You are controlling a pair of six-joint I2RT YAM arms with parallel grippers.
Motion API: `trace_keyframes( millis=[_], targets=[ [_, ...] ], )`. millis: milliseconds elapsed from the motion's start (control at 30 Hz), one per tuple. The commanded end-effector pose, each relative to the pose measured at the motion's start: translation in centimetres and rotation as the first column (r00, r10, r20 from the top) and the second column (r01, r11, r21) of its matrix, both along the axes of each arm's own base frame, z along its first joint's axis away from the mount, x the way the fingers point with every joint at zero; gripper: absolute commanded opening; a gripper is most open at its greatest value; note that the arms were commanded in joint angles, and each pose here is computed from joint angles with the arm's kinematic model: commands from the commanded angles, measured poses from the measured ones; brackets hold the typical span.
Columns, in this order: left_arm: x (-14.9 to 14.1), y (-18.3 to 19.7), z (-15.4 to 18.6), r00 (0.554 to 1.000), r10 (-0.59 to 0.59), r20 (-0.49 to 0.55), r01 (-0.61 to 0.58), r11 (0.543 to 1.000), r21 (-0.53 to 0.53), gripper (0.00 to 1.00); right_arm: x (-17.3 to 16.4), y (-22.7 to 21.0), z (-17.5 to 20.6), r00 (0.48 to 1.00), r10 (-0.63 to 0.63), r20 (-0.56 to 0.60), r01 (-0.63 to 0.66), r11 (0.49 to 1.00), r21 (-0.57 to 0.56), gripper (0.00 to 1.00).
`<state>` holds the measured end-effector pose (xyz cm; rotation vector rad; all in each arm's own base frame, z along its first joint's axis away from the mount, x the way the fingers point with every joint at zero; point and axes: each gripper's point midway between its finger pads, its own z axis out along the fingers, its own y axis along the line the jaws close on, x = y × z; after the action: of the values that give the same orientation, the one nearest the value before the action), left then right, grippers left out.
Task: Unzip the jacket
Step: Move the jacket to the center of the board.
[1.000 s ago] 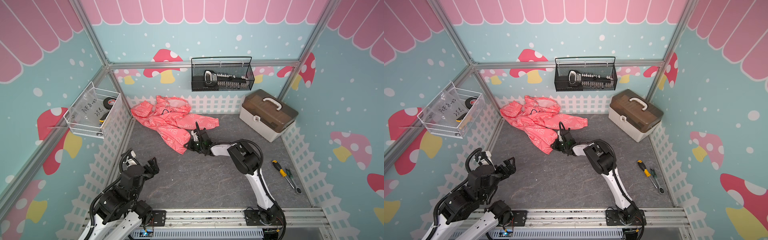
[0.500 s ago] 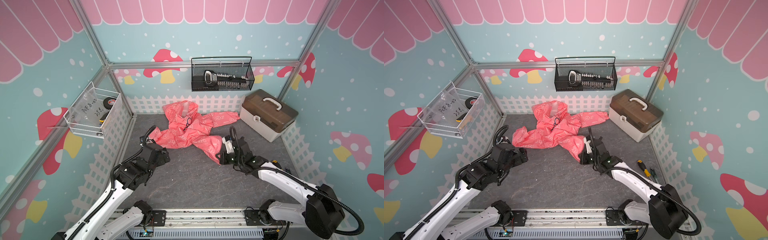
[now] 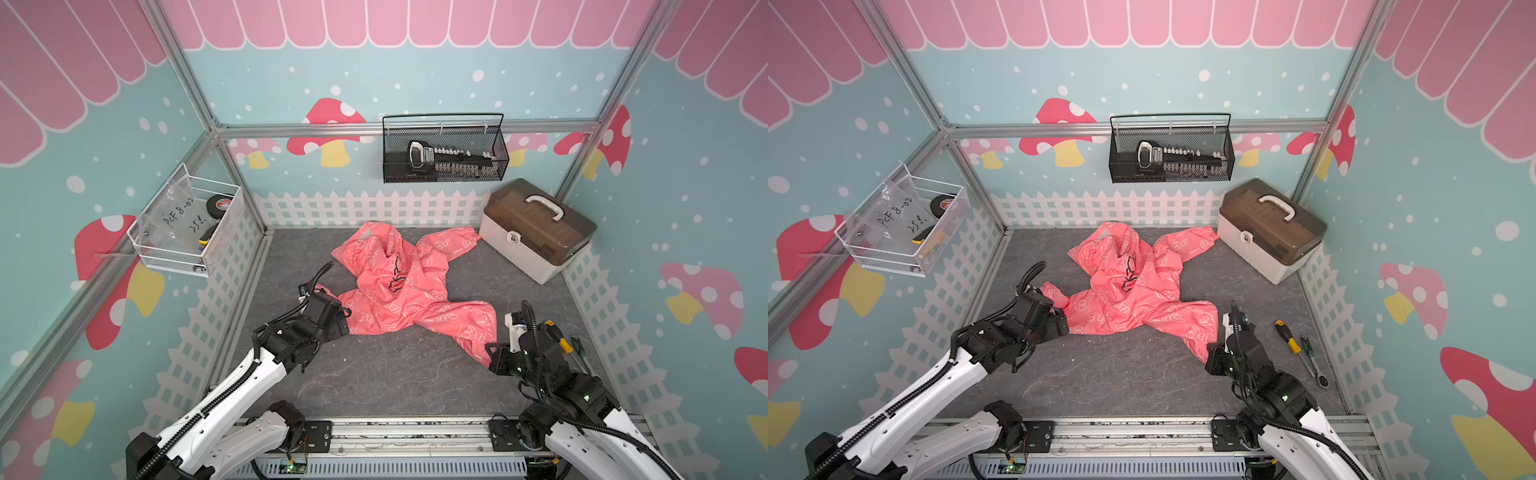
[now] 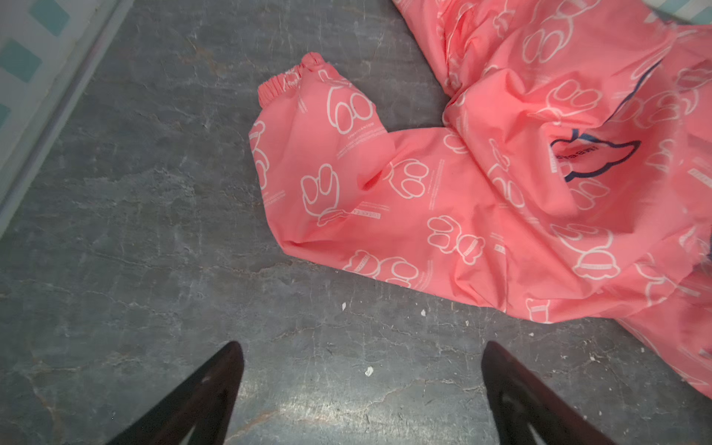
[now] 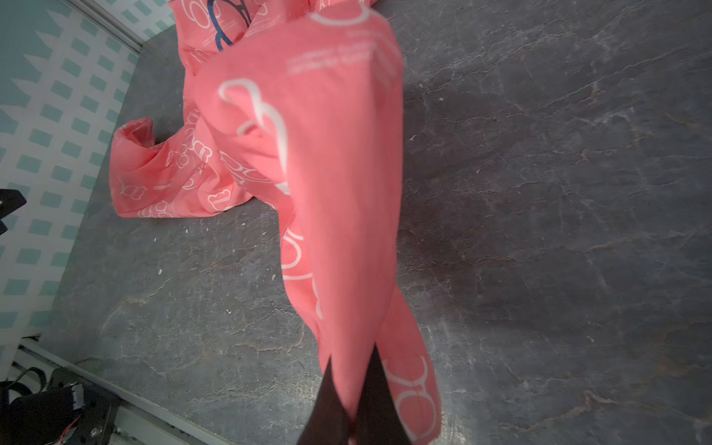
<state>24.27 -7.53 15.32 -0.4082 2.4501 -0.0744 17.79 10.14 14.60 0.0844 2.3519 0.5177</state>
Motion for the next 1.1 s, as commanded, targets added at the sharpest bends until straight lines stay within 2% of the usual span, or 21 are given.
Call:
trace_keyframes(
  millis=[0,100,133,167,233,367,467,600,667,700,800,933,1067],
  targets=[
    [0.1,-0.7,-0.8,1.0,0.024,-0.011,-0.025,0.998,-0.054,0.96,0.1,-0.9,-1.2,0.997,-0.029,-0.066,0.023,0.995,-0.096,0.09],
    [0.4,-0.9,-1.0,1.0,0.02,-0.004,-0.02,0.998,-0.053,0.95,0.8,-1.1,-0.8,0.995,-0.059,-0.082,0.048,0.99,-0.129,0.16],
    [0.7,-1.0,-1.0,1.0,0.018,0.002,-0.018,0.998,-0.053,0.95,1.1,-1.3,-0.3,0.994,-0.087,-0.072,0.077,0.988,-0.132,0.28],
    [1.0,-1.2,-0.8,1.0,0.012,0.01,-0.011,0.999,-0.053,0.95,1.4,-1.8,0.3,0.991,-0.123,-0.057,0.114,0.984,-0.135,0.46],
    [1.8,-1.8,-0.3,1.0,-0.009,0.025,0.01,0.999,-0.051,0.95,1.9,-2.6,1.8,0.984,-0.179,-0.016,0.175,0.976,-0.13,0.58],
    [4.4,-3.4,1.2,0.997,-0.068,0.04,0.069,0.998,-0.015,0.96,2.7,-4.2,4.3,0.967,-0.243,0.075,0.252,0.954,-0.165,0.74],
    [6.8,-4.9,2.0,0.994,-0.1,0.039,0.099,0.995,0.011,0.96,3.5,-4.1,4.9,0.972,-0.221,0.08,0.234,0.946,-0.226,0.76],
    [9.7,-6.9,1.7,0.992,-0.121,0.015,0.121,0.992,0.025,0.96,4.5,-2.3,3.9,0.989,-0.145,0.027,0.147,0.953,-0.265,0.8],
    [10.9,-8.3,1.0,0.99,-0.14,0.002,0.14,0.99,-0.005,0.96,4.9,-1.1,2.4,0.995,-0.101,-0.02,0.092,0.959,-0.267,0.84],
    [11.4,-8.9,0.7,0.989,-0.149,0.0,0.149,0.989,-0.017,0.96,5.0,-0.7,1.8,0.995,-0.088,-0.043,0.074,0.961,-0.265,0.95],
    [13.0,-10.5,-0.6,0.986,-0.162,-0.027,0.161,0.986,-0.039,0.96,5.0,0.4,-0.3,0.992,-0.057,-0.117,0.024,0.962,-0.27,0.97],
    [14.3,-12.5,-2.0,0.977,-0.201,-0.073,0.196,0.978,-0.07,0.96,4.2,-0.8,-1.9,0.977,-0.106,-0.183,0.039,0.941,-0.336,0.98],
    [12.8,-12.3,-1.9,0.977,-0.209,-0.048,0.206,0.976,-0.069,0.96,2.8,-3.5,-2.3,0.96,-0.201,-0.195,0.104,0.903,-0.418,0.99]
  ],
)
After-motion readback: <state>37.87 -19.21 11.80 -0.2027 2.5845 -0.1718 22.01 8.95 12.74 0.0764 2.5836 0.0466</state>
